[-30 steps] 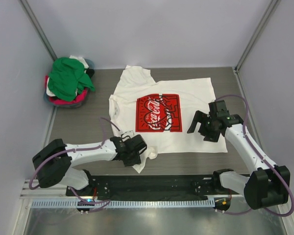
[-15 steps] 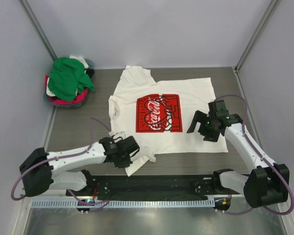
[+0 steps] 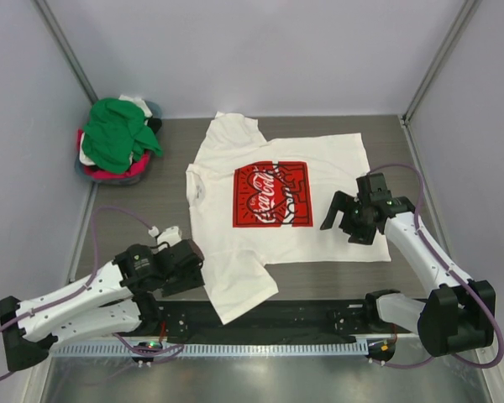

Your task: Fold and stack the t-shirts

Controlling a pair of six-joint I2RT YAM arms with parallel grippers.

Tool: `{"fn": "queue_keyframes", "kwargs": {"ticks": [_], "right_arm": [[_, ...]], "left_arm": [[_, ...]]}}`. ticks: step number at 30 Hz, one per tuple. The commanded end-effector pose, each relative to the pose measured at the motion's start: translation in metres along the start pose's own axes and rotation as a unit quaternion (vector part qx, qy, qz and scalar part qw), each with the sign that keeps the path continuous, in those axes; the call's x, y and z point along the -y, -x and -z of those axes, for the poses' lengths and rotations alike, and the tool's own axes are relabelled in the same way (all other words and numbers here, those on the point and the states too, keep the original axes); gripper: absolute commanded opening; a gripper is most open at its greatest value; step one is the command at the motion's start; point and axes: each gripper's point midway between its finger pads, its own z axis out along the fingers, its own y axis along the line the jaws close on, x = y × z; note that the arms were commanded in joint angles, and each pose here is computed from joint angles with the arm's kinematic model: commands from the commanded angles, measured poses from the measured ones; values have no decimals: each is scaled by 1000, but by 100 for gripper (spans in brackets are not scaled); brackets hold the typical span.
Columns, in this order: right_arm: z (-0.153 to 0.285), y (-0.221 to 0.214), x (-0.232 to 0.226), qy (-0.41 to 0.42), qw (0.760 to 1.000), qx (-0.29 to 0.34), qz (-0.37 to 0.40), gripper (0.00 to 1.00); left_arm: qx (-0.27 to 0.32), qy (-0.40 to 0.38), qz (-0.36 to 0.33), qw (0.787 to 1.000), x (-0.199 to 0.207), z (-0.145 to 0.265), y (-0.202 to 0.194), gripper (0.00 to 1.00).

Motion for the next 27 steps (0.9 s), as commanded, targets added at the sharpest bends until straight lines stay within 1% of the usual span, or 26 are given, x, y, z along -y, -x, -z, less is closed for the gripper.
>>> {"fn": "queue_keyframes", "kwargs": {"ticks": [1,6,10,12,14,16,17,18,21,24,25,27], "right_arm": [[0,1,-6,14,1000,6,1,100],[1,4,-2,5,1000,19,-3,100],[6,10,6,-18,999,46,-18,100],[11,17,13,-39,996,73,-37,100],[16,26,27,-72,989,109,-64,100],[26,32,34,-80,983,142,-86,100],[29,34,36,-82,979,155,-103,100],[37,39,39,-84,974,180,-113,100],[47,44,49,-95,963,210,-140,100],[54,45,59,-104,954,229,-162,100],[55,43,63,-108,952,232,-169,100],[52,42,71,-113,949,227,-186,100]], "left_arm": [[-10,-44,8,999,18,-8,-6,65],[-31,-61,-14,998,42,-21,-25,61],[-54,-55,-52,996,65,-33,-58,61],[-69,-50,-71,994,68,-37,-74,60],[-79,-41,-75,993,74,-45,-88,58],[-93,-49,-88,991,83,-46,-104,58],[-97,-34,-92,990,81,-53,-110,58],[-103,-27,-100,989,80,-54,-116,58],[-112,4,-109,988,74,-64,-126,58],[-119,21,-113,986,72,-72,-133,44],[-115,26,-114,986,71,-74,-132,32],[-103,32,-110,988,70,-75,-127,12]]}}
